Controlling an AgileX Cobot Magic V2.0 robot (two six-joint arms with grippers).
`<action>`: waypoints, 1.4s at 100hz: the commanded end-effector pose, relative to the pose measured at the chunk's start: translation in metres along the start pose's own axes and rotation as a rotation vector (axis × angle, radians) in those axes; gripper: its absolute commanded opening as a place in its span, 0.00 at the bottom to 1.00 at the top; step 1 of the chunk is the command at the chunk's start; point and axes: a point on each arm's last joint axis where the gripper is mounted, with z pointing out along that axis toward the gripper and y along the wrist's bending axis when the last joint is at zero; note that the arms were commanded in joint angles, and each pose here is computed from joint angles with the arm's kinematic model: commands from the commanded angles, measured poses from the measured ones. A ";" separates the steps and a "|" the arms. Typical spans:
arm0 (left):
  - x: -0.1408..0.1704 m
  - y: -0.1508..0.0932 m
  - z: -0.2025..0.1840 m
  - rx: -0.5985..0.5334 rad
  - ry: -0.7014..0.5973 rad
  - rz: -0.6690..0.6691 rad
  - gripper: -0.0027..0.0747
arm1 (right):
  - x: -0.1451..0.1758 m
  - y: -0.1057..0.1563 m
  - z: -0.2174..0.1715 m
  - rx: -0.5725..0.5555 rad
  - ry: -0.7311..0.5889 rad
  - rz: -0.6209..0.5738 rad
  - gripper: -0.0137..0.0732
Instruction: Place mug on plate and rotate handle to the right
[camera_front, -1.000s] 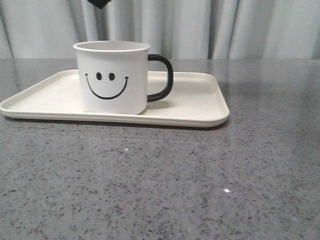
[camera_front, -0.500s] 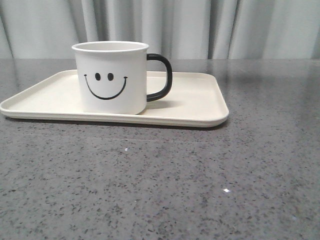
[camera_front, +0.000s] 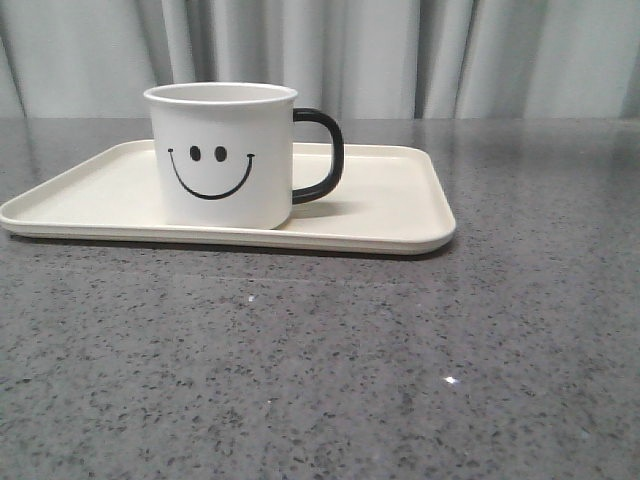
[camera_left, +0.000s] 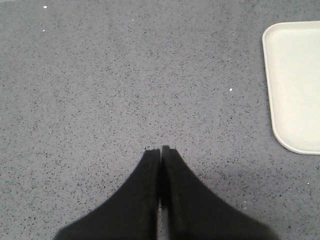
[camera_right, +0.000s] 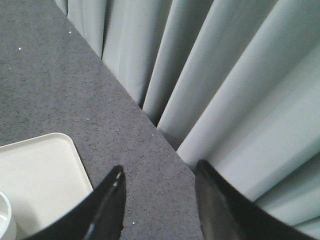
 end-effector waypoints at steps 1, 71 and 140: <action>-0.011 0.001 -0.007 -0.001 -0.095 -0.012 0.01 | -0.024 0.007 -0.042 0.050 -0.125 -0.020 0.56; -0.011 0.001 -0.007 -0.001 -0.095 -0.012 0.01 | -0.025 -0.014 -0.135 0.168 -0.270 0.045 0.56; -0.011 0.001 -0.007 -0.001 -0.095 -0.012 0.01 | -0.009 -0.040 -0.177 0.283 -0.324 0.134 0.48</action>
